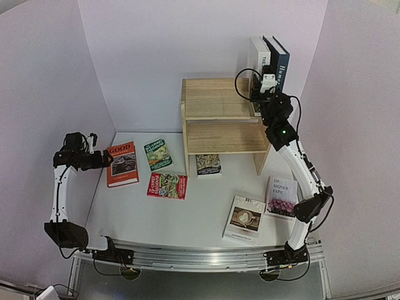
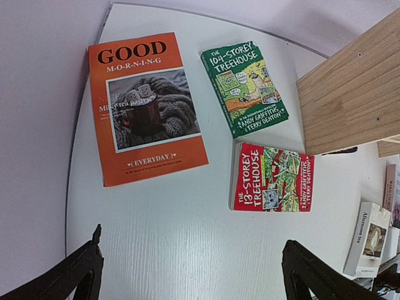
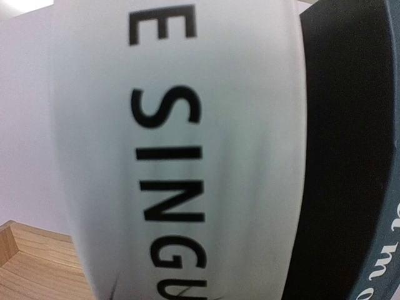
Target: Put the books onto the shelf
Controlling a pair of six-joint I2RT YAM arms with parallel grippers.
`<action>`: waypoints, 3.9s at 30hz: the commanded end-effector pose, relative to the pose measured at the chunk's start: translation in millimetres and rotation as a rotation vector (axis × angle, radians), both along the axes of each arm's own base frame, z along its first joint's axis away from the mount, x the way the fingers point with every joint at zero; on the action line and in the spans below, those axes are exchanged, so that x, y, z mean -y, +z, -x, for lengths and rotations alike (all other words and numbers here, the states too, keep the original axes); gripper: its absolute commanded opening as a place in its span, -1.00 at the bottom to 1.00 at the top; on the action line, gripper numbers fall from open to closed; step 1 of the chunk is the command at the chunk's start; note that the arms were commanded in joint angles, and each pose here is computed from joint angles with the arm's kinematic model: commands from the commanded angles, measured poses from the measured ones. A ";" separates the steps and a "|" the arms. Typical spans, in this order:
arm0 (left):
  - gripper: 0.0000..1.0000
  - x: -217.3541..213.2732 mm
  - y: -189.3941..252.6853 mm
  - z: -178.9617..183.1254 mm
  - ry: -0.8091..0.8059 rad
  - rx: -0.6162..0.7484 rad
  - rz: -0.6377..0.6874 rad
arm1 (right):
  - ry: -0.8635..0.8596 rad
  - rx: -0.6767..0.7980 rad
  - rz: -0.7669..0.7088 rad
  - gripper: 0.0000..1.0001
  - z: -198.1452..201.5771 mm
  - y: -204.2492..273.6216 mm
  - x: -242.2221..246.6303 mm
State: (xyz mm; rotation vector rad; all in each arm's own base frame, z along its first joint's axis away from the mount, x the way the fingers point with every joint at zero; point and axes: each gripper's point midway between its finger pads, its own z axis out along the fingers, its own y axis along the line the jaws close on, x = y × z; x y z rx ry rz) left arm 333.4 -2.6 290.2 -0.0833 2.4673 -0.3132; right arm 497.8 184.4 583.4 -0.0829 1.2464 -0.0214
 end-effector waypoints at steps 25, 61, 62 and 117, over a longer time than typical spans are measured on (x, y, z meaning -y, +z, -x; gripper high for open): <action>0.99 2.4 11.6 0.1 -0.016 0.064 -0.001 | -0.026 0.071 -0.021 0.33 57.0 23.8 31.5; 0.99 5.0 6.5 0.6 -0.025 0.059 0.011 | -0.273 0.114 0.062 -0.32 48.1 27.6 38.6; 0.99 4.9 6.6 0.8 -0.025 0.060 0.011 | -0.281 0.115 0.058 -0.34 46.8 28.0 39.2; 0.99 6.0 -2.9 -0.3 -0.040 0.046 0.011 | -0.228 0.107 -0.053 0.01 84.1 9.8 38.6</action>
